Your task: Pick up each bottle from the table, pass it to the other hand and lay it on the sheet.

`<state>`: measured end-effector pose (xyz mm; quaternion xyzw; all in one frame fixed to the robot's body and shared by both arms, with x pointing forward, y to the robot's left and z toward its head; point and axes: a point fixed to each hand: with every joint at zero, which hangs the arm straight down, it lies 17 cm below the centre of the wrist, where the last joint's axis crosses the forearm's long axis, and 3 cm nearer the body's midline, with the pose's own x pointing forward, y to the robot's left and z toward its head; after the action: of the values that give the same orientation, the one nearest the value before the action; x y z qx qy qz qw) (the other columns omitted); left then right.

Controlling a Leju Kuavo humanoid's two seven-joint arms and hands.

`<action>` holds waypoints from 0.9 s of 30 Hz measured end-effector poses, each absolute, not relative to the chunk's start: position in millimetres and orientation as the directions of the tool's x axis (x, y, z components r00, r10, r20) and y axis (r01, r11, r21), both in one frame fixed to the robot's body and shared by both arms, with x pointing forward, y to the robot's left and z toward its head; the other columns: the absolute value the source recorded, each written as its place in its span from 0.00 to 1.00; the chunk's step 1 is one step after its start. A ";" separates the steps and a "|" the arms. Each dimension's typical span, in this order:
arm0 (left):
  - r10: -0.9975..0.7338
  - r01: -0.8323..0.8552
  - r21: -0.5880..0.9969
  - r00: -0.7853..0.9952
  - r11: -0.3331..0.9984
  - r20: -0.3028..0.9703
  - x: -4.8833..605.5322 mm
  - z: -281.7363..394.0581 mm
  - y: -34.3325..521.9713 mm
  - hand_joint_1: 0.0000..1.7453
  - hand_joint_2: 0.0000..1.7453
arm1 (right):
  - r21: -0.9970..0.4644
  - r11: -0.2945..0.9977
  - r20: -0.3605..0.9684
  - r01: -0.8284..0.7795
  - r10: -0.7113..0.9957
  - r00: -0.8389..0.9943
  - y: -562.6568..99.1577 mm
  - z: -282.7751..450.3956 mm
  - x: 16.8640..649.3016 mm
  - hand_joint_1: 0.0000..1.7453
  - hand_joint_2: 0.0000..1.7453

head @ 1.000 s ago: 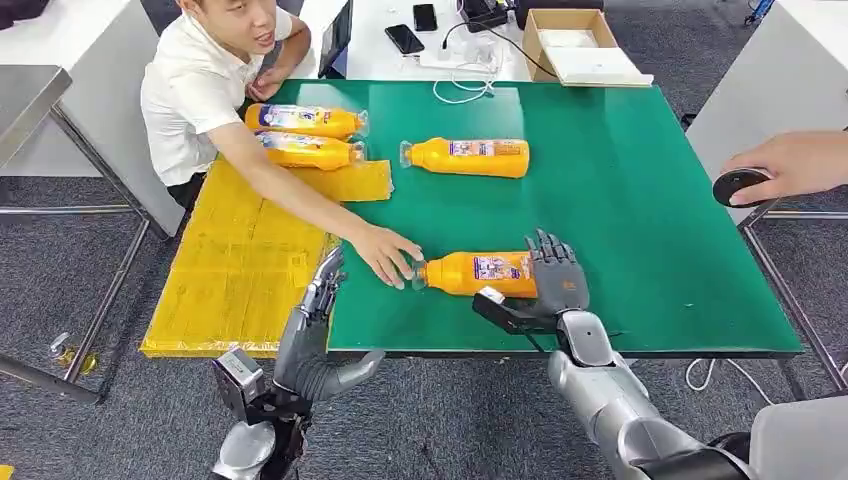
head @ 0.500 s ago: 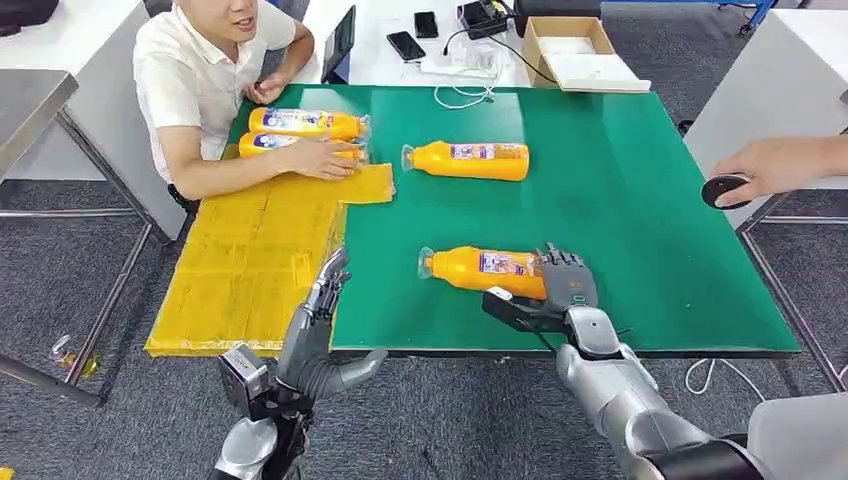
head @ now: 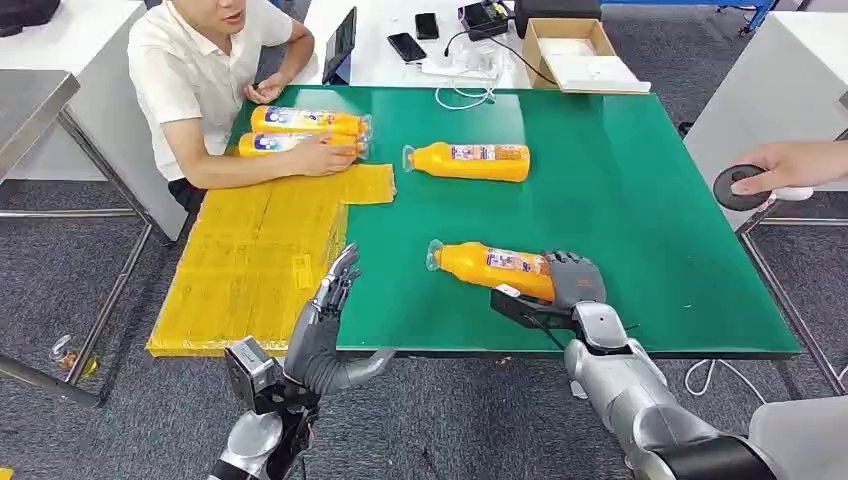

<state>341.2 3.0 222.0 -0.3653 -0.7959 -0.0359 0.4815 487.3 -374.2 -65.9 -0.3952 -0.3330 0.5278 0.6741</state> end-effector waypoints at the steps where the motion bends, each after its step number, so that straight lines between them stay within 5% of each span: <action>1: 0.549 0.619 -0.295 -0.269 0.728 0.791 340.8 222.4 2.8 0.00 1.00 | -0.882 0.133 0.033 -0.452 0.975 0.221 -374.6 -66.6 486.7 1.00 1.00; 6: 0.556 0.622 -0.301 -0.265 0.723 0.788 340.2 222.8 2.8 0.00 1.00 | -0.853 0.270 0.176 -0.447 0.955 0.240 -366.1 -71.4 483.8 1.00 1.00; 14: 0.552 0.527 -0.374 -0.230 0.763 0.802 341.9 203.6 19.1 0.00 1.00 | -0.664 0.720 0.689 -0.202 0.694 0.208 -327.3 -50.8 485.3 1.00 1.00; 19: 0.532 0.383 -0.473 -0.060 0.793 0.844 355.0 160.3 32.7 0.00 1.00 | -0.552 0.831 0.820 -0.074 0.557 0.134 -302.3 -40.1 472.6 1.00 1.00; 27: 0.607 0.374 -0.574 0.036 0.729 0.794 345.2 147.1 31.6 0.00 1.00 | -0.411 0.909 0.909 -0.066 0.414 0.044 -238.8 -24.0 453.0 1.00 1.00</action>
<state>345.2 31.6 147.1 -0.3564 -0.6879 0.0929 0.6254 453.0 -238.8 -24.0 -0.1298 -0.6706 0.1687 0.7107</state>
